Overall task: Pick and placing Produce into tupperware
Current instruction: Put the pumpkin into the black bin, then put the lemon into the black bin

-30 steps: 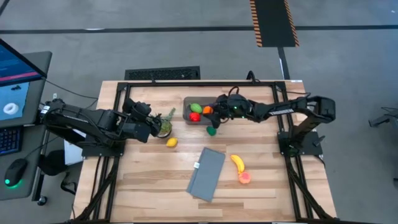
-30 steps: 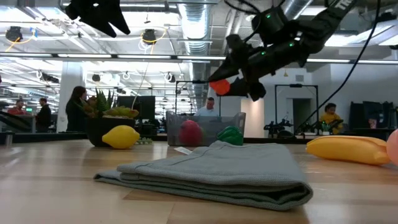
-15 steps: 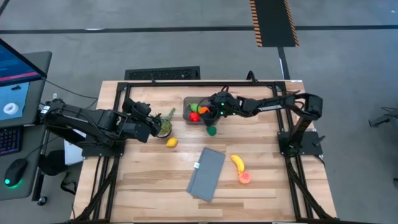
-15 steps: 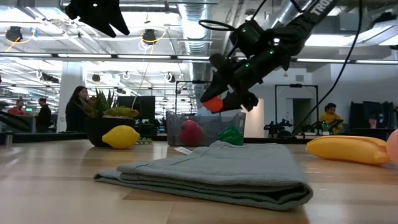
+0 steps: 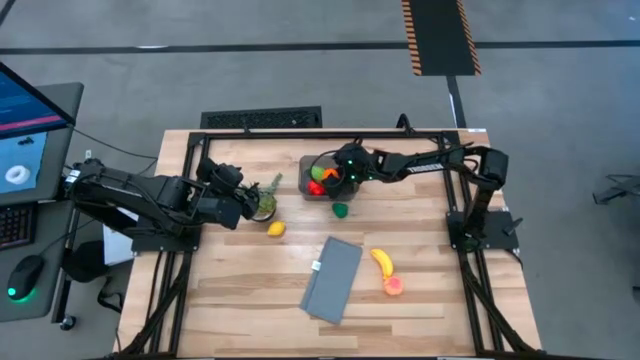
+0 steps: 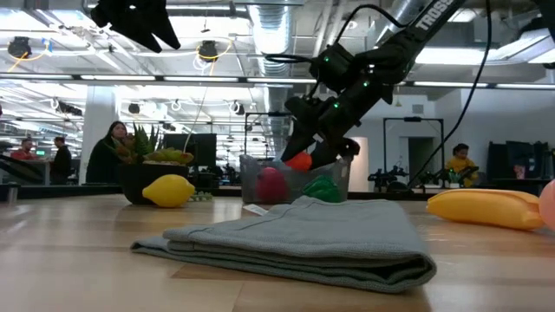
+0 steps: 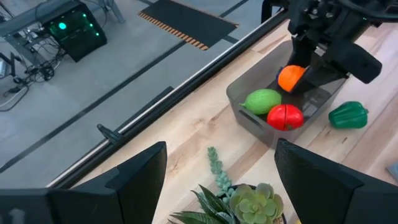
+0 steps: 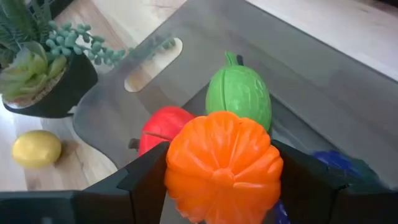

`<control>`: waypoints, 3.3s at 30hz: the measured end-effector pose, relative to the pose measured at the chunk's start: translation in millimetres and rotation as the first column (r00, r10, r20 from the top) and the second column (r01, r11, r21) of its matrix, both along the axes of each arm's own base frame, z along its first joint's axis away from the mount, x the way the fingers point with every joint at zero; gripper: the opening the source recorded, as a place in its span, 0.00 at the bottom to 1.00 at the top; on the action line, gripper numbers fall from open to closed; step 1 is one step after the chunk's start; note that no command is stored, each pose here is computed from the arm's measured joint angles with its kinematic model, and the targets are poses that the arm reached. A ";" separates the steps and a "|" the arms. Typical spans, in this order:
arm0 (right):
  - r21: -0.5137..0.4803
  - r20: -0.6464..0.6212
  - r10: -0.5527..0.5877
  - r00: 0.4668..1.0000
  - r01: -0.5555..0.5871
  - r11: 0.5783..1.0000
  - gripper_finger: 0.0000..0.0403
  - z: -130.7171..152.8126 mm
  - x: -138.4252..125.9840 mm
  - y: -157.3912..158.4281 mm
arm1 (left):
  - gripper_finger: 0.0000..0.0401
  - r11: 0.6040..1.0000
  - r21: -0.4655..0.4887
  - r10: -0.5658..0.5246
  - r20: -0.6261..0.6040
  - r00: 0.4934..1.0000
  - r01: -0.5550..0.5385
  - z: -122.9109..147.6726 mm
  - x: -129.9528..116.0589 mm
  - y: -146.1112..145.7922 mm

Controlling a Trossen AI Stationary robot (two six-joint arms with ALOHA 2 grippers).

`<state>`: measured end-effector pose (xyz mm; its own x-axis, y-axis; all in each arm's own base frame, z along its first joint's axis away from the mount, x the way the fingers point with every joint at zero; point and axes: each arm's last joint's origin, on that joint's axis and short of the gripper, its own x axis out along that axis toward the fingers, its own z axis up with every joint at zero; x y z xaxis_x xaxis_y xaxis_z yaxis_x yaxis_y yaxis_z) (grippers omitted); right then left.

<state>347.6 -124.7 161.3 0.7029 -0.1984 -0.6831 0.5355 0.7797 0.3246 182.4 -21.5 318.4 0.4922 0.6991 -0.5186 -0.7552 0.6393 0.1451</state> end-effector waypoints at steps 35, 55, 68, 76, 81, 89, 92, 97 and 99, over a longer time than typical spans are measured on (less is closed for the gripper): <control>-0.009 0.031 0.066 0.997 -0.065 0.998 0.80 3.2 1.6 -1.0 | 0.72 1.000 -0.001 0.004 -0.001 1.000 -0.004 -0.3 -0.5 0.1; -0.160 -0.004 0.277 0.961 -0.274 0.948 0.80 59.5 19.8 25.5 | 0.72 0.998 -0.051 -0.039 -0.033 0.999 0.038 -2.3 -1.6 -2.5; -0.303 0.088 0.346 0.934 -0.306 0.903 0.79 128.0 -14.1 40.4 | 0.72 0.991 -0.085 -0.104 0.047 0.993 0.107 -3.1 -11.7 -31.9; -0.348 0.036 0.430 0.902 -0.392 0.852 0.77 154.1 -42.4 61.4 | 0.72 0.972 -0.087 -0.210 0.079 0.974 0.217 -9.4 -17.2 -61.9; -0.348 0.034 0.452 0.891 -0.413 0.842 0.77 166.9 -58.1 72.1 | 0.72 0.969 -0.133 -0.193 0.126 0.973 0.209 -24.9 -23.3 -75.0; -0.366 0.068 0.485 0.872 -0.430 0.825 0.77 185.8 -78.8 87.2 | 0.72 0.962 -0.184 -0.161 0.218 0.962 0.203 -49.3 -29.0 -86.1; -0.381 0.097 0.495 0.863 -0.428 0.820 0.77 194.3 -86.8 92.4 | 0.72 0.957 -0.199 -0.163 0.239 0.957 0.213 -61.4 -28.2 -88.9; -0.390 0.156 0.497 0.853 -0.409 0.825 0.77 208.4 -101.9 99.8 | 0.72 0.949 -0.214 -0.179 0.238 0.955 0.232 -84.1 -24.9 -96.2; -0.394 0.180 0.496 0.850 -0.400 0.828 0.77 213.9 -108.3 102.4 | 0.72 0.944 -0.224 -0.189 0.229 0.955 0.241 -93.1 -22.7 -100.5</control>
